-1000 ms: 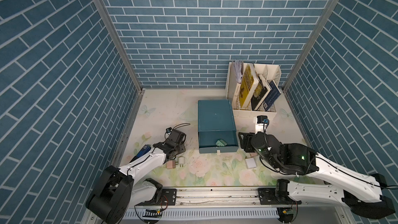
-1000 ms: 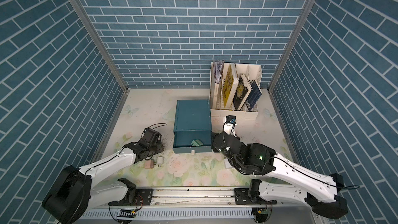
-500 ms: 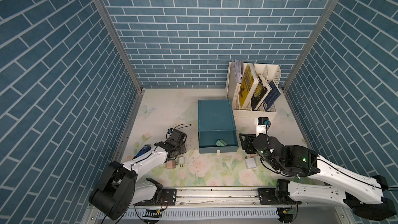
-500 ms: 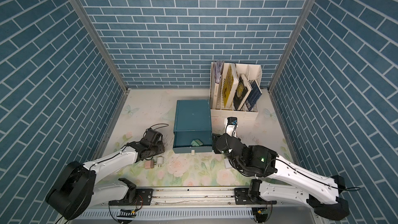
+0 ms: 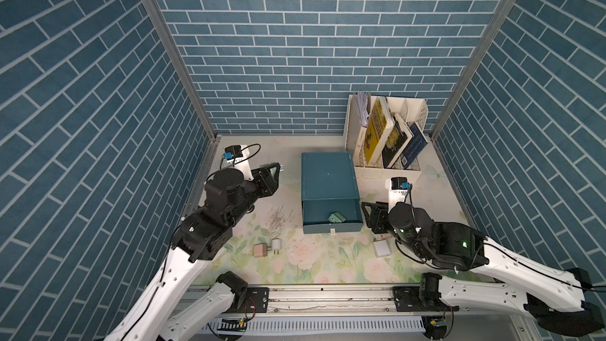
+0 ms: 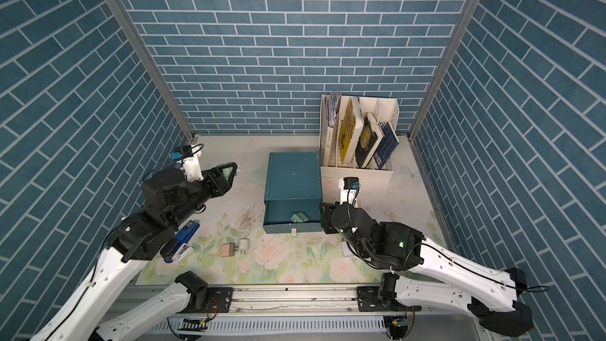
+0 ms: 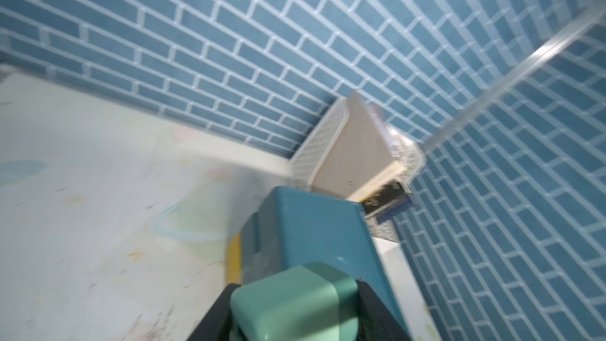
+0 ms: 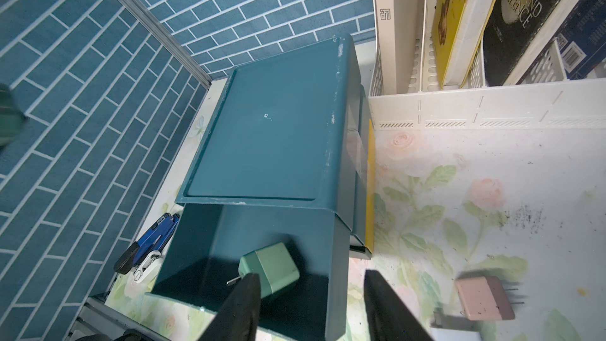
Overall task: Place the plugs into the drawer by color
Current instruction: Place the plug in the drawer.
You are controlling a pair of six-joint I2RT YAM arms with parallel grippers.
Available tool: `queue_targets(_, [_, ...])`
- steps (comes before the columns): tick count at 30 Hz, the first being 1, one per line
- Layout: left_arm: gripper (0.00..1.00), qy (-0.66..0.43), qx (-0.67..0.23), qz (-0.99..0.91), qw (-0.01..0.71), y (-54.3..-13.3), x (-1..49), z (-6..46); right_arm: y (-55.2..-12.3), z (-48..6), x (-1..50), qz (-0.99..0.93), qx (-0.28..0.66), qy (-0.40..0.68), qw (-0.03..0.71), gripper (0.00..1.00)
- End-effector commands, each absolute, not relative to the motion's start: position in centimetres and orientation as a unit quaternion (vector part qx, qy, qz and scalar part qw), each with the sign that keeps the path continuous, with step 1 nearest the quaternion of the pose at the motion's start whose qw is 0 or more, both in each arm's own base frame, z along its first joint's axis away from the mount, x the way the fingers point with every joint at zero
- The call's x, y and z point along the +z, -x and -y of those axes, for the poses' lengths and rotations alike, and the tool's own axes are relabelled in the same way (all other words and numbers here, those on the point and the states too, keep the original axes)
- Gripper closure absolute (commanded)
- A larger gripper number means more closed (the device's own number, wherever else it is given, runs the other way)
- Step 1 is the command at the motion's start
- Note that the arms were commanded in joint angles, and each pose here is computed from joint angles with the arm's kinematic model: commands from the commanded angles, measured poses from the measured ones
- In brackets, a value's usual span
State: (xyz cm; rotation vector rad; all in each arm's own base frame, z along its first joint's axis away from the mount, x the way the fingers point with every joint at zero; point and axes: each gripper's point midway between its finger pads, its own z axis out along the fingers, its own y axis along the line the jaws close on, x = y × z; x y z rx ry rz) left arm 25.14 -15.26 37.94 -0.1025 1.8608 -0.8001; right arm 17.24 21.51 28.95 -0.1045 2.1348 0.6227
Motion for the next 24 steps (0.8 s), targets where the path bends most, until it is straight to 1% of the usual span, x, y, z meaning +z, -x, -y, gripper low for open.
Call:
queue_targets(1, [0.98,-0.079,-0.415,-0.778,0.465,-22.1,36.9,21.9,-17.3,-20.8,29.4,-0.857,0.237,0.051,0.455,0.46])
queue_targets(4, [0.87,-0.162,-0.446,-0.775,0.418,-19.4,34.9,26.3,-17.0,-20.6,29.5,-0.855,0.246,0.057,0.454,0.46])
queue_targets(6, [0.77,-0.194,-0.439,-0.784,0.393,-18.5,33.1,28.0,-16.8,-20.3,29.5,-0.853,0.252,0.055,0.453,0.45])
queue_targets(7, [0.74,-0.201,-0.431,-0.790,0.387,-18.5,32.3,28.3,-16.7,-20.3,29.5,-0.853,0.256,0.054,0.452,0.46])
queue_targets(9, [0.66,-0.205,-0.415,-0.804,0.373,-18.7,30.7,28.6,-16.5,-20.2,29.3,-0.854,0.261,0.055,0.447,0.46])
queue_targets(13, [0.54,-0.211,-0.390,-0.824,0.354,-19.2,28.3,29.1,-16.4,-20.3,28.5,-0.857,0.261,0.054,0.441,0.46])
queue_targets(15, [0.41,-0.194,-0.361,-0.839,0.358,-20.1,27.2,28.6,-16.2,-21.2,28.4,-0.856,0.271,0.069,0.434,0.44])
queue_targets(18, [0.28,-0.186,-0.346,-0.843,0.367,-20.7,26.9,28.3,-15.4,-23.0,28.6,-0.850,0.283,0.110,0.431,0.40])
queue_targets(20, [0.17,-0.184,-0.347,-0.841,0.372,-20.9,27.3,28.3,-14.9,-23.9,28.9,-0.846,0.282,0.129,0.433,0.38])
queue_targets(21, [0.16,-0.182,-0.346,-0.840,0.375,-21.0,27.6,28.3,-14.5,-24.5,29.2,-0.843,0.285,0.142,0.433,0.37])
queue_targets(24, [0.16,-0.173,-0.334,-0.839,0.394,-21.8,28.7,28.0,-12.4,-26.9,30.1,-0.826,0.302,0.196,0.434,0.34])
